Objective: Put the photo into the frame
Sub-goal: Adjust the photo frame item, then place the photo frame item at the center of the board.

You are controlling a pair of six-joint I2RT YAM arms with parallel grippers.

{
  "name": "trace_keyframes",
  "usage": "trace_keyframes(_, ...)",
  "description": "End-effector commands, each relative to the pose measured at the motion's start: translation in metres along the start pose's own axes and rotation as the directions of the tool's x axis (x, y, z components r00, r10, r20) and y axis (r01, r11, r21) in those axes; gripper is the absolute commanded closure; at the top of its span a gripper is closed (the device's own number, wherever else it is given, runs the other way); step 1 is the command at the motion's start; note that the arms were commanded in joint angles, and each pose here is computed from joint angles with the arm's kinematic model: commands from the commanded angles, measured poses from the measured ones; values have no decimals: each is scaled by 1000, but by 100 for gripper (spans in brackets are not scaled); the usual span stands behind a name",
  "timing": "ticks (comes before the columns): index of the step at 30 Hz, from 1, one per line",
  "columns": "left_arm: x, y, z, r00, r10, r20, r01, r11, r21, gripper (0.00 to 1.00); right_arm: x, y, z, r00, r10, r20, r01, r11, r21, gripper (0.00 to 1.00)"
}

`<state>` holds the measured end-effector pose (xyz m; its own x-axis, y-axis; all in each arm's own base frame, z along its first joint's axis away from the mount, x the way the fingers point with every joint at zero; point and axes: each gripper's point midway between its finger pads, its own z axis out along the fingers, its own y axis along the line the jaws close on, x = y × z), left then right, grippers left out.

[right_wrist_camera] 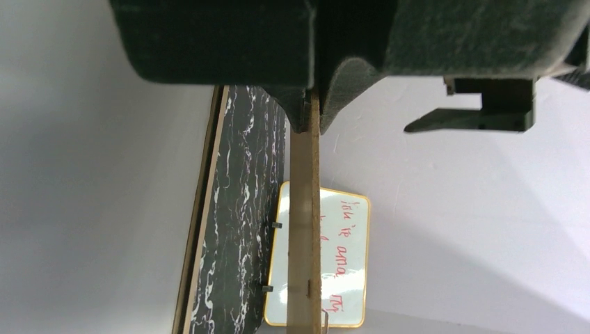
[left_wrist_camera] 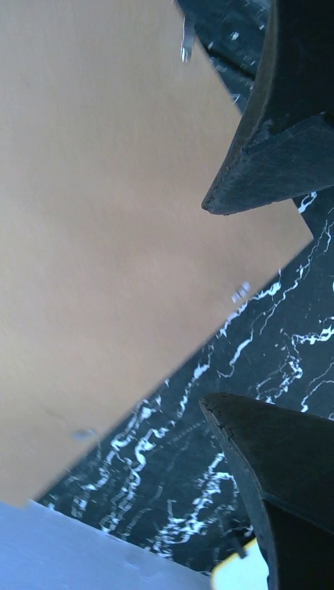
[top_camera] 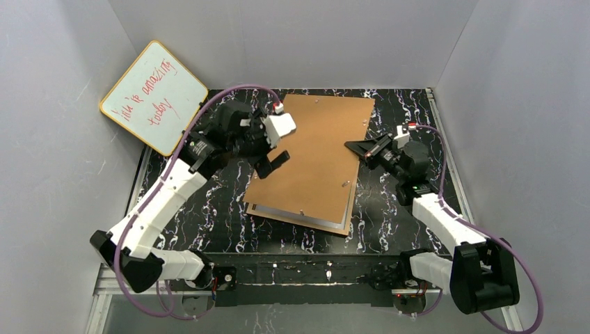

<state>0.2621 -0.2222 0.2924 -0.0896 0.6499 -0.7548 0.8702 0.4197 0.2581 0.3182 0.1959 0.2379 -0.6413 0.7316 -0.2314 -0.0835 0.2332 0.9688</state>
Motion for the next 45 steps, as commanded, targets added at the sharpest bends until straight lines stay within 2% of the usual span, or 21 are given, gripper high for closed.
trace_keyframes(1, 10, 50, 2, 989, -144, -12, 143, 986, -88, 2, -5, 26, -25, 998, 26, -55, -33, 992, -125, 99)
trace_keyframes(5, 45, 85, 21, 957, -274, -98, 265, 959, -101, 2, -10, 8, -38, 997, 45, -57, -51, 993, -108, 99)
trace_keyframes(10, 90, 110, 40, 912, -365, -187, 344, 929, -136, 2, -14, -6, -45, 996, 45, -72, -53, 993, -109, 99)
trace_keyframes(21, 176, 115, 82, 800, -508, -320, 479, 861, -170, 2, -27, -37, -45, 997, 27, -68, -34, 994, -100, 99)
trace_keyframes(32, 212, 116, 119, 749, -551, -368, 521, 833, -187, 12, -31, -63, -30, 996, 17, -92, -26, 996, -90, 99)
trace_keyframes(38, 225, 112, 132, 716, -585, -382, 555, 808, -198, 14, -34, -77, -19, 995, 20, -95, -27, 997, -76, 99)
trace_keyframes(45, 236, 108, 141, 709, -583, -396, 558, 808, -190, 19, -29, -89, -1, 991, 32, -128, -41, 996, -76, 99)
